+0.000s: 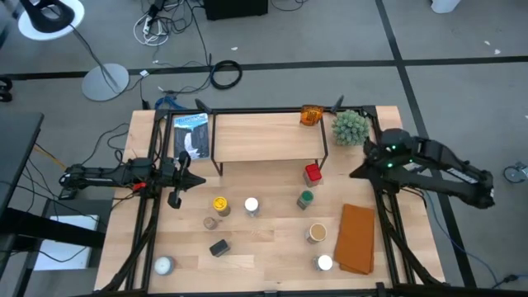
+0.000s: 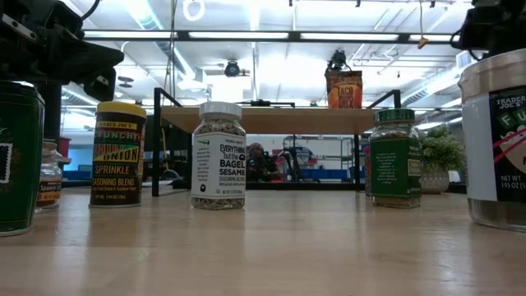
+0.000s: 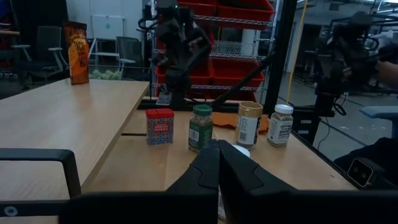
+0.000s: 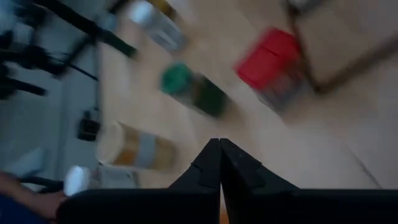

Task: Shelf spices
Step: Put the green seasoning bottle on the shelf

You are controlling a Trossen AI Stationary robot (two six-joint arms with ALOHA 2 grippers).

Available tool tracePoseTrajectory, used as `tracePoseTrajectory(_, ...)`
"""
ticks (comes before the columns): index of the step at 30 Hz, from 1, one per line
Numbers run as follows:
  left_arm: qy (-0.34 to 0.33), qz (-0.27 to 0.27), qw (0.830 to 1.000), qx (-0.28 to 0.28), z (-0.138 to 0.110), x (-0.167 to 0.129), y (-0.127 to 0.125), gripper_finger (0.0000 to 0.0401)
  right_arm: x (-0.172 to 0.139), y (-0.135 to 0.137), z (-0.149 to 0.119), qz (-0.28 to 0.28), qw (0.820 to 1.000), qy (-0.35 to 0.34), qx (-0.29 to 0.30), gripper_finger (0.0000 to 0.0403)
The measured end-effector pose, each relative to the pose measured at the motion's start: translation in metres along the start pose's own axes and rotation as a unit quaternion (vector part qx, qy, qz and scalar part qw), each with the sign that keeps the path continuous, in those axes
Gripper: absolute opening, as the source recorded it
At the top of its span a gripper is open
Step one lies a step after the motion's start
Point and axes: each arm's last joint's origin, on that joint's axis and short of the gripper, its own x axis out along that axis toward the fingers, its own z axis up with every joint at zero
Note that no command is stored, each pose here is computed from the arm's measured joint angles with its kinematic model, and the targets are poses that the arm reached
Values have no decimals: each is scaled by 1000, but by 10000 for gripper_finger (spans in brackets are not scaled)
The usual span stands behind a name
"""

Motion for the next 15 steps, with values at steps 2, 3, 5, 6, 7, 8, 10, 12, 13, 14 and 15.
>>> tracePoseTrajectory(2,0,0,1000,0,0,0,0,7,10,0,3,37,999,-29,-13,5)
tracePoseTrajectory(3,0,0,1000,0,0,0,0,7,14,1,5,54,998,-40,-19,6)
tracePoseTrajectory(5,0,0,1000,0,0,0,0,7,22,4,8,88,994,-58,-33,4)
tracePoseTrajectory(6,0,0,1000,0,0,0,0,7,25,6,9,101,992,-66,-42,3)
tracePoseTrajectory(7,0,0,1000,0,0,0,0,7,29,8,10,111,990,-72,-51,2)
tracePoseTrajectory(8,0,0,1000,0,0,0,0,7,32,10,10,113,989,-74,-58,2)
tracePoseTrajectory(10,0,0,1000,0,0,0,0,7,40,13,10,109,989,-71,-64,2)
tracePoseTrajectory(12,0,0,1000,0,0,0,0,7,49,18,10,101,990,-63,-72,2)
tracePoseTrajectory(13,0,0,1000,0,0,0,0,7,53,21,10,99,990,-60,-79,1)
tracePoseTrajectory(14,0,0,1000,0,0,0,0,7,58,25,10,97,990,-58,-87,1)
tracePoseTrajectory(15,0,0,1000,0,0,0,0,7,63,29,10,96,989,-57,-97,2)
